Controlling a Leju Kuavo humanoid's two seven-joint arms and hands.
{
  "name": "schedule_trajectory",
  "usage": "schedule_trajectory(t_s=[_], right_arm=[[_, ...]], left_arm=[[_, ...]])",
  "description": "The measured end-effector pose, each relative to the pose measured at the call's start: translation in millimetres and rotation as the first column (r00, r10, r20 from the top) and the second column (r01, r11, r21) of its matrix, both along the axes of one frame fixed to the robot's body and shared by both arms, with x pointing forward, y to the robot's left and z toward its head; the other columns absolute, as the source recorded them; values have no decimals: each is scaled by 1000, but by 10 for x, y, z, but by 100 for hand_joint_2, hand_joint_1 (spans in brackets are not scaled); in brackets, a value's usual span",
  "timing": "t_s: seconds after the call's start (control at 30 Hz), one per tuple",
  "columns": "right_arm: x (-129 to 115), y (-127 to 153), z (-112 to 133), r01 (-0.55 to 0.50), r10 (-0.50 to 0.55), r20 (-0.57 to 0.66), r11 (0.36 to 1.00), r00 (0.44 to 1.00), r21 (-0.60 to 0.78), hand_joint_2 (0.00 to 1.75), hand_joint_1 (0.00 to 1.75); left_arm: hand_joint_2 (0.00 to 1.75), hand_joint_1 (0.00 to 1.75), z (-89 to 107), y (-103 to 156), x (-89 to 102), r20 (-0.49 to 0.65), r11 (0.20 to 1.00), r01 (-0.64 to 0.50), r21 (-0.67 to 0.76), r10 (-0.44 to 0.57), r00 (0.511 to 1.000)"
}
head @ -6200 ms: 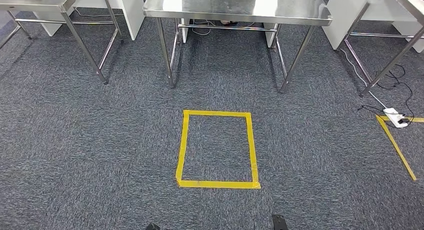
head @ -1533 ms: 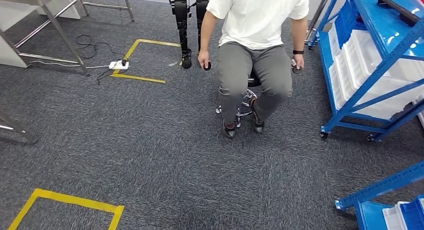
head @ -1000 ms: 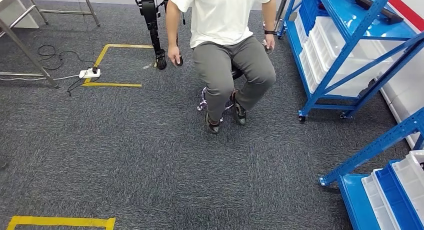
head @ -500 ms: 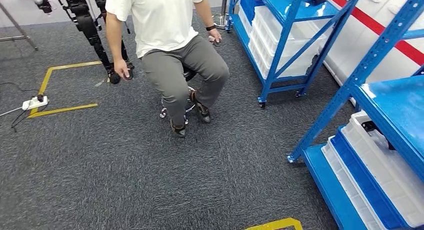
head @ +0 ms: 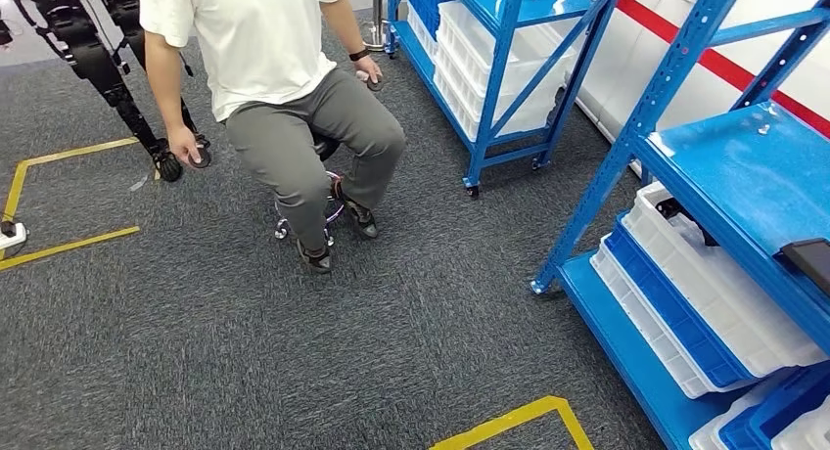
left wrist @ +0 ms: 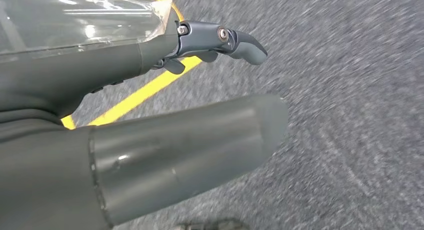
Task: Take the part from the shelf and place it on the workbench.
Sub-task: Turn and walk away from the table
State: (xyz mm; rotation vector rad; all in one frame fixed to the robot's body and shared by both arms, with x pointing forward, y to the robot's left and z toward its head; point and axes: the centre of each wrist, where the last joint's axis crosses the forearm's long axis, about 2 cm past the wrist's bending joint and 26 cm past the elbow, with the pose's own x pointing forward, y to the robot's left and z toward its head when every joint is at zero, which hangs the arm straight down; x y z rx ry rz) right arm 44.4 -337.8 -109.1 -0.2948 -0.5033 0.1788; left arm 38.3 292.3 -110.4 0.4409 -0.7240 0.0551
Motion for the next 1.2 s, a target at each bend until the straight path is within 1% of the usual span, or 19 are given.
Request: schedule_trajectory(t_s=[0.03, 0.17, 0.23, 0.3, 0.5, 0.63, 0.7, 0.77, 0.83, 0.9, 1.03, 1.2], right_arm=[[8, 5, 1, 7, -7, 3, 1000, 1000, -1, 0, 0], [-16, 7, -2, 42, -42, 4, 999, 999, -4, 0, 0], [-14, 11, -2, 54, -54, 4, 999, 999, -3, 0, 0], [-3, 14, -1, 68, -68, 7, 998, 998, 0, 0, 0], [-32, 66, -8, 114, -114, 1, 993, 993, 14, 0, 0], [-46, 92, -12, 134, -134, 0, 991, 991, 26, 0, 0], [-44, 104, -13, 149, -149, -8, 987, 989, 52, 0, 0], [-10, 115, -12, 168, -167, -22, 981, 986, 101, 0, 0], [-3, 128, -14, 191, -186, -48, 967, 981, 169, 0, 0], [-24, 134, -18, 209, -198, -74, 953, 977, 220, 0, 0], [-1, 128, -15, 209, -194, -82, 939, 978, 275, 0, 0], [5, 126, -14, 208, -192, -82, 935, 978, 287, 0, 0]], left_arm=[[175, 0, 1, 3, 3, 7, 1000, -3, 7, 3, 1000], [175, 0, 11, -14, 83, 41, 1000, -10, 12, 10, 999], [87, 0, 12, -28, 92, 43, 1000, -9, 9, 9, 999], [0, 0, 8, -41, 62, 30, 1000, -5, 5, 5, 1000], [0, 0, 5, -63, 44, 16, 1000, 19, -18, -19, 1000], [0, 0, 7, -76, 72, 12, 999, 22, -37, -21, 1000], [0, 0, 6, -96, 88, -3, 996, 14, -89, -15, 1000], [0, 0, 0, -113, 81, -37, 983, 0, -181, -7, 999], [0, 0, -4, -133, 78, -74, 956, -11, -294, -11, 997], [0, 0, -5, -159, 79, -97, 928, -12, -372, -25, 995], [0, 0, -5, -191, 82, -117, 902, -16, -432, -38, 992], [0, 0, 2, -192, 137, -111, 897, -17, -441, -35, 993]])
